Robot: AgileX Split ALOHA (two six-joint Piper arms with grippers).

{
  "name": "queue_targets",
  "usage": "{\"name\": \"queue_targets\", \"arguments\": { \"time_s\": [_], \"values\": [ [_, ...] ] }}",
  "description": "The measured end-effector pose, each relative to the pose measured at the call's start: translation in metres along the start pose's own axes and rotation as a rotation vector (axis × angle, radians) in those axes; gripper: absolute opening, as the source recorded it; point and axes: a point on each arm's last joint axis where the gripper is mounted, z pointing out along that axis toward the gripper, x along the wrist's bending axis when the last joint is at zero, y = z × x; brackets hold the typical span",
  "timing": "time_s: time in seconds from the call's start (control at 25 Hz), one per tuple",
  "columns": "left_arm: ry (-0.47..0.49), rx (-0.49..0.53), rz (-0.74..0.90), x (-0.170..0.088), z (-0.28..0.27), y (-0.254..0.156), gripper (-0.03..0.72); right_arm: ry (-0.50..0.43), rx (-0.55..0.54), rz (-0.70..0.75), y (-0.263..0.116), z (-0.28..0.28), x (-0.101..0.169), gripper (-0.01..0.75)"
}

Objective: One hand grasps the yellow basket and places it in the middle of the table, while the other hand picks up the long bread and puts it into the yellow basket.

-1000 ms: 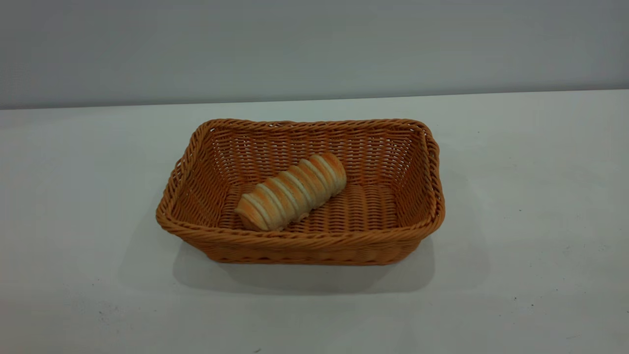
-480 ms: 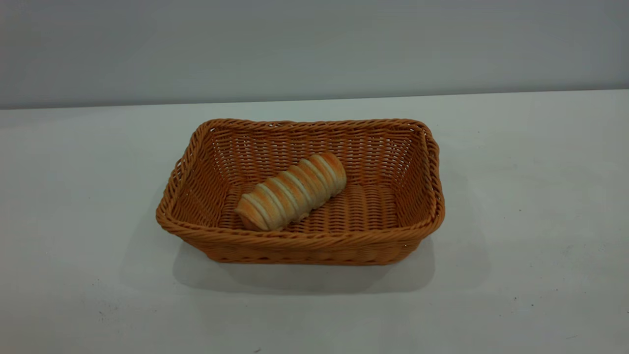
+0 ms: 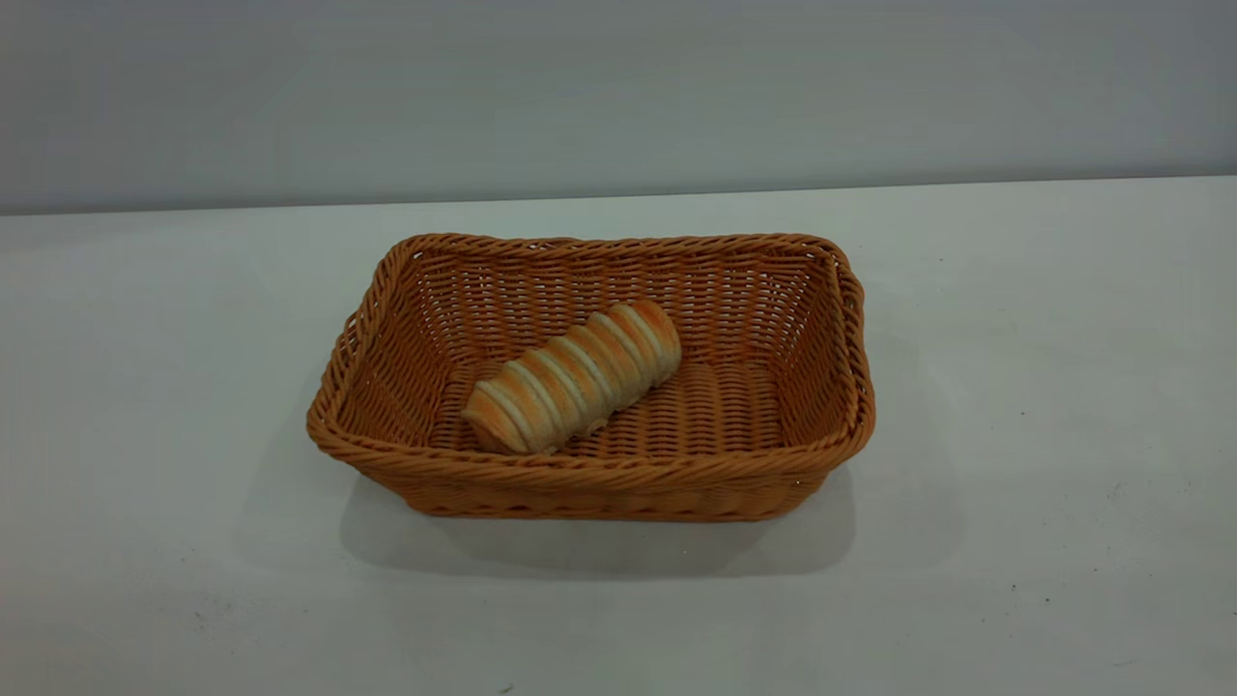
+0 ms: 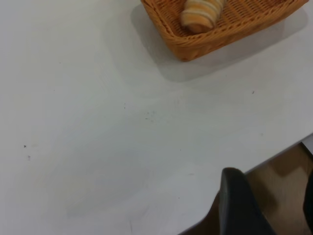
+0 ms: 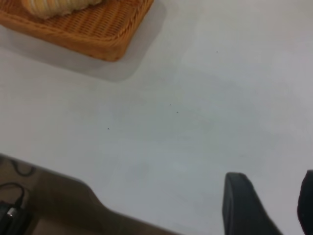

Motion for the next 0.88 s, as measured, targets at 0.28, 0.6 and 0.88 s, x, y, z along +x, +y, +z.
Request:
{"name": "queue_targets", "arguments": {
  "time_s": [0.28,0.6,0.88],
  "values": [
    [0.000,0.000,-0.001,0.0000,0.0000,0.0000,0.396,0.000,0.000,-0.003,0.0000,0.0000,0.0000,0.243],
    [0.000,-0.002,-0.001,0.0000,0.0000,0.0002,0.396,0.000,0.000,-0.004,0.0000,0.0000,0.0000,0.243],
    [0.037,0.001,-0.031,-0.0008,0.0002,0.0004,0.396,-0.017,0.000,0.010,0.0001,0.0001,-0.0001,0.243]
  ]
}}
